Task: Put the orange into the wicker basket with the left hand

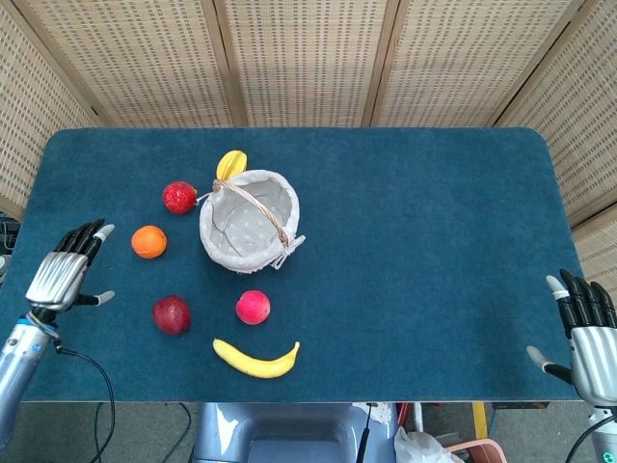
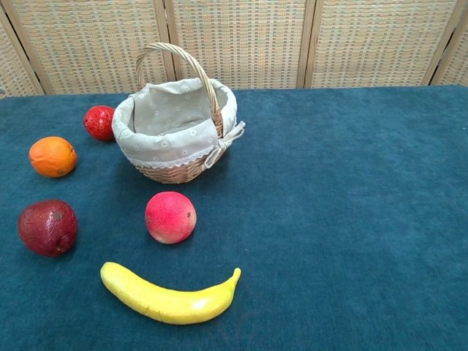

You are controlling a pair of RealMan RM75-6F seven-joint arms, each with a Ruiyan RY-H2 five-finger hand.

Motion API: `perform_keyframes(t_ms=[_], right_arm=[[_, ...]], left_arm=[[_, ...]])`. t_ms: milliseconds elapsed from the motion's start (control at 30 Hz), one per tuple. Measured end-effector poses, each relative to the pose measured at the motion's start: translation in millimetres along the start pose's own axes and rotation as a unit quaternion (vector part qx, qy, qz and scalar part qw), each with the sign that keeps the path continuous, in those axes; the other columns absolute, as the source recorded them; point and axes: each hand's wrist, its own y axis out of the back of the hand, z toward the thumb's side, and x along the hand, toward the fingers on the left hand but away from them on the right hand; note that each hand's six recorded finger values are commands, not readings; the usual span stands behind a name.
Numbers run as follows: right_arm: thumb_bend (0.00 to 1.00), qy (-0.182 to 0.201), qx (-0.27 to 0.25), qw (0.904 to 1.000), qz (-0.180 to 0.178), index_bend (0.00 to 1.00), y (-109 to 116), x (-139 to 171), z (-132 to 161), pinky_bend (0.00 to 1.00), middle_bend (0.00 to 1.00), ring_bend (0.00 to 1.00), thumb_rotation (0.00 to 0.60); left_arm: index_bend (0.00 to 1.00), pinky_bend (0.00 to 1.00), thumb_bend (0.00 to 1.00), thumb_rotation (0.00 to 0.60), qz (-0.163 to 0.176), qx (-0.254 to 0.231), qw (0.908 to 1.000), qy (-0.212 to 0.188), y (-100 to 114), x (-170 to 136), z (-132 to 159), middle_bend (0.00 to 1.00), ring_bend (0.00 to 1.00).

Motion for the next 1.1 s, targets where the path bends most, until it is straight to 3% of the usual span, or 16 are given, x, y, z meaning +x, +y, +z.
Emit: perform_keyframes(t_ms=[233,433,500,600,733,867,1100], right_arm=[[0.0,-0.011,0.003,0.9999,0.008,0.0,-5.2,-5.4,-4.3,0.0,0.0,0.0,0.6],[0.0,-0.013,0.003,0.9998,0.011,0.0,-7.2,-7.4,-5.3,0.0,0.0,0.0,0.6],[0.0,-0.013,0.003,0.9998,0.012,0.0,-7.9,-7.6,-5.5,0.0,0.0,0.0,0.6],[0.0,-0.014,0.003,0.9998,0.013,0.0,-8.6,-7.9,-5.6,0.0,0.0,0.0,0.6],[0.0,-0.014,0.003,0.9998,0.014,0.0,-9.2,-8.5,-5.5,0.0,0.0,0.0,0.6],[0.0,-0.014,0.002,0.9998,0.014,0.0,-9.2,-8.4,-5.2,0.0,0.0,0.0,0.6],[0.0,-0.011,-0.004,0.9999,0.012,0.0,-6.6,-6.7,-4.4,0.0,0.0,0.0,0.6]], left_arm=[[0.01,0.08,0.0,0.6,-0.037,-0.019,0.9992,0.003,-31.1,65.2,8.5,0.0,0.0],[0.08,0.12,0.01,0.6,-0.047,-0.028,0.9984,0.009,-43.6,94.3,17.9,0.04,0.0],[0.12,0.15,0.03,0.6,-0.051,-0.029,0.9982,0.013,-46.5,99.3,18.3,0.09,0.02],[0.22,0.27,0.06,0.6,-0.051,-0.028,0.9981,0.02,-49.3,105.2,17.0,0.23,0.12],[0.36,0.39,0.11,0.6,-0.051,-0.034,0.9975,0.035,-54.1,110.8,12.6,0.34,0.22],[0.47,0.45,0.12,0.6,-0.044,-0.048,0.997,0.041,-53.1,113.0,9.0,0.44,0.3],[0.48,0.45,0.14,0.6,0.01,-0.086,0.996,0.023,-20.9,107.3,5.4,0.44,0.31]])
